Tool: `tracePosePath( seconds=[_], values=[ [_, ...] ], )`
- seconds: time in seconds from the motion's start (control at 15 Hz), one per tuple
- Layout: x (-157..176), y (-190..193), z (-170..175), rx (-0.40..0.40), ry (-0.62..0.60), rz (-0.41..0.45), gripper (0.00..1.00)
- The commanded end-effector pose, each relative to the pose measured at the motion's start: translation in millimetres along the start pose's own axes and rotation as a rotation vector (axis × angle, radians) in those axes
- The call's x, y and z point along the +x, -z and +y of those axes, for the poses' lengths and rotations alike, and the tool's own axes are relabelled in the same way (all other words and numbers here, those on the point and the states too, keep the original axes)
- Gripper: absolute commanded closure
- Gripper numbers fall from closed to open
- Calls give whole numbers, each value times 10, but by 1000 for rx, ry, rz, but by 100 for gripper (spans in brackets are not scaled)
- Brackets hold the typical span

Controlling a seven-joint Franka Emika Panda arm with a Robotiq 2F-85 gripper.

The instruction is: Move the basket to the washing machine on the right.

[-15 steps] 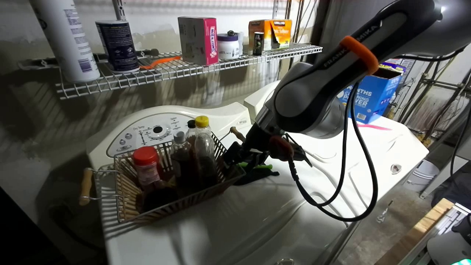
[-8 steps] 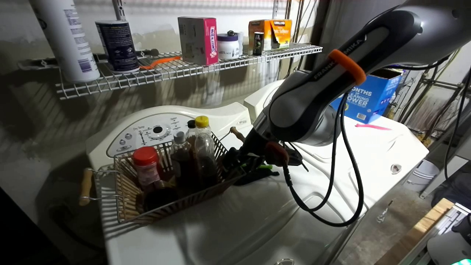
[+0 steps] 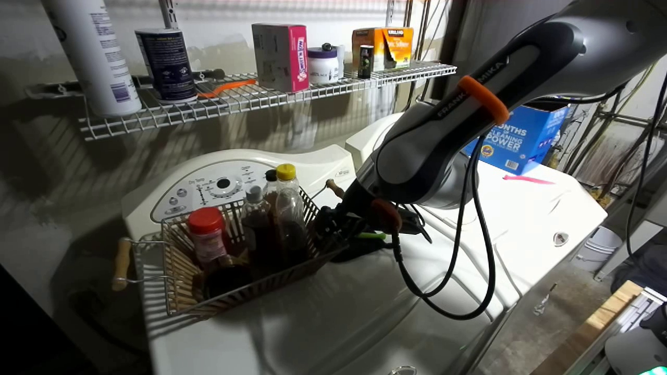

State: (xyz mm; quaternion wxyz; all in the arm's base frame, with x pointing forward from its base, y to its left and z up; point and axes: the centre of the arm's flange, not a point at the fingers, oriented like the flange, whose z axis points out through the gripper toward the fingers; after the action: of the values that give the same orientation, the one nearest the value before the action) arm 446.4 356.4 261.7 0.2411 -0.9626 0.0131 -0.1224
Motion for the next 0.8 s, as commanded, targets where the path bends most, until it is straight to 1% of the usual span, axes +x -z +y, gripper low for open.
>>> tracePosePath(
  seconds=[0.0,0.2,0.27,0.47,0.53,0.73],
  values=[
    [15,-59,-102,12,-39,18,69],
    [-5,-48,-102,14,-47,21,92],
    [-11,-43,-93,18,-52,21,98],
    [-28,-35,-39,18,-65,19,100],
    [-32,-27,-39,21,-67,18,98],
    [-35,35,-5,44,-87,14,98]
  ],
)
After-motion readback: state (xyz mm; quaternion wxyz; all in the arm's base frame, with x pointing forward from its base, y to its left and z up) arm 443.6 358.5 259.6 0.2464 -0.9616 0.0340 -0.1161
